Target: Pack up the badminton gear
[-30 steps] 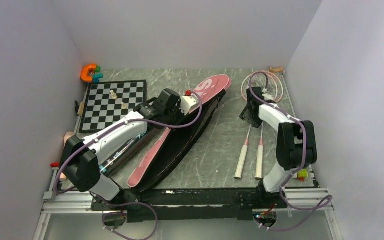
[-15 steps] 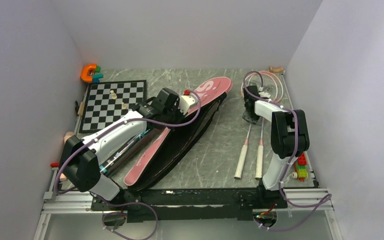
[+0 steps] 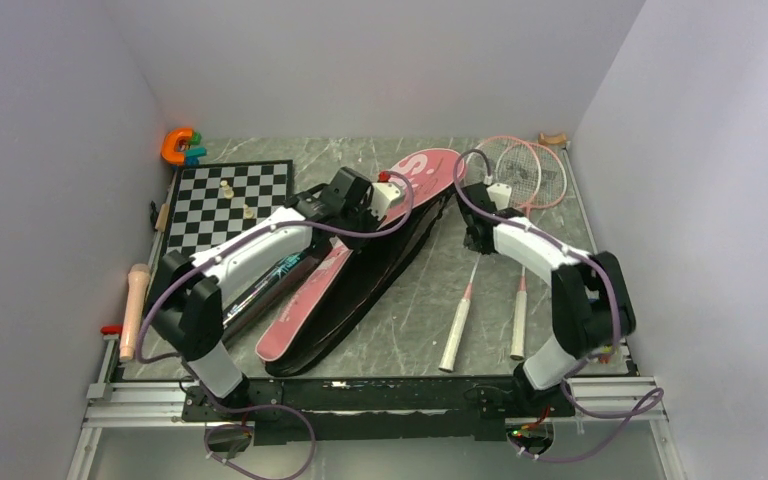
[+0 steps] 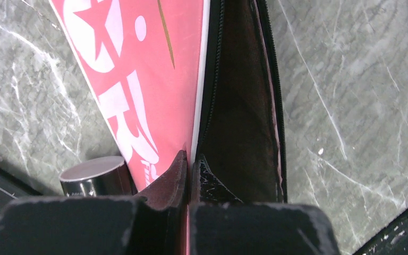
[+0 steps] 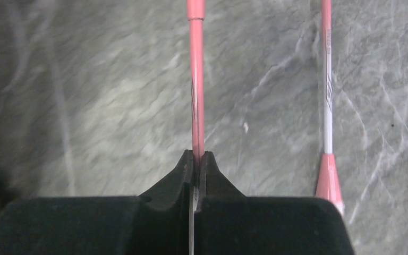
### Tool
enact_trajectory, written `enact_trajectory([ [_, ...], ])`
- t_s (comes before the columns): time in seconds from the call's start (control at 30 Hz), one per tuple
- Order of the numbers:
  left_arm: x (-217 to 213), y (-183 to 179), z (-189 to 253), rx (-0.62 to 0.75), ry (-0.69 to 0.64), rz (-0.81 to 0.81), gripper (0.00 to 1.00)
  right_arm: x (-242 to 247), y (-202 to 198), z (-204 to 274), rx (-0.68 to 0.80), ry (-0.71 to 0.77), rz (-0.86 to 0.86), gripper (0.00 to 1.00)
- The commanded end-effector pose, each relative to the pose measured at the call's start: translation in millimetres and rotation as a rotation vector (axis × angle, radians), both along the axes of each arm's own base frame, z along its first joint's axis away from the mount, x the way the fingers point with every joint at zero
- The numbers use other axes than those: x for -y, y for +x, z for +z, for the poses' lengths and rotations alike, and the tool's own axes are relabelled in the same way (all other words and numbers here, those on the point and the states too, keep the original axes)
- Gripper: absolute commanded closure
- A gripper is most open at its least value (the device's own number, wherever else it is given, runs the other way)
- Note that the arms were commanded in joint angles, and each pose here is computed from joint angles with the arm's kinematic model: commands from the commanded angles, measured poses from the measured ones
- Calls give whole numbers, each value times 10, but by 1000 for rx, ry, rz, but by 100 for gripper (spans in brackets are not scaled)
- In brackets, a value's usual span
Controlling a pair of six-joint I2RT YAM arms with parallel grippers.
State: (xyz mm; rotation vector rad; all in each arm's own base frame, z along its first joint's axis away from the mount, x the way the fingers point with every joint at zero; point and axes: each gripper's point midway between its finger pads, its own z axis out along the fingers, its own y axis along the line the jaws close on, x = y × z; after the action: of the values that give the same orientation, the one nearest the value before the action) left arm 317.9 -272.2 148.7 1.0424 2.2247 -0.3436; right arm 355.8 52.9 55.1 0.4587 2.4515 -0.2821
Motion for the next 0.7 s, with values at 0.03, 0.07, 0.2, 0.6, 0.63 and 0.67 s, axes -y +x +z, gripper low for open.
enact_trajectory([
  [0.03,116,193,82,2,-24,55,100,-49,-354,629,93,-37,26,100],
  [0.07,132,211,80,1,-26,60,100,-74,-452,698,92,-17,39,100],
  [0.2,181,300,64,-5,-24,83,100,-205,-907,895,78,60,100,100],
  [0.6,346,575,-2,-25,-2,139,100,-749,-2171,970,-138,119,311,100],
  [0.63,351,582,-23,-30,2,141,100,-760,-2230,978,-147,113,315,100],
  [0.67,350,590,-36,-33,4,144,100,-769,-2287,981,-156,101,323,100],
])
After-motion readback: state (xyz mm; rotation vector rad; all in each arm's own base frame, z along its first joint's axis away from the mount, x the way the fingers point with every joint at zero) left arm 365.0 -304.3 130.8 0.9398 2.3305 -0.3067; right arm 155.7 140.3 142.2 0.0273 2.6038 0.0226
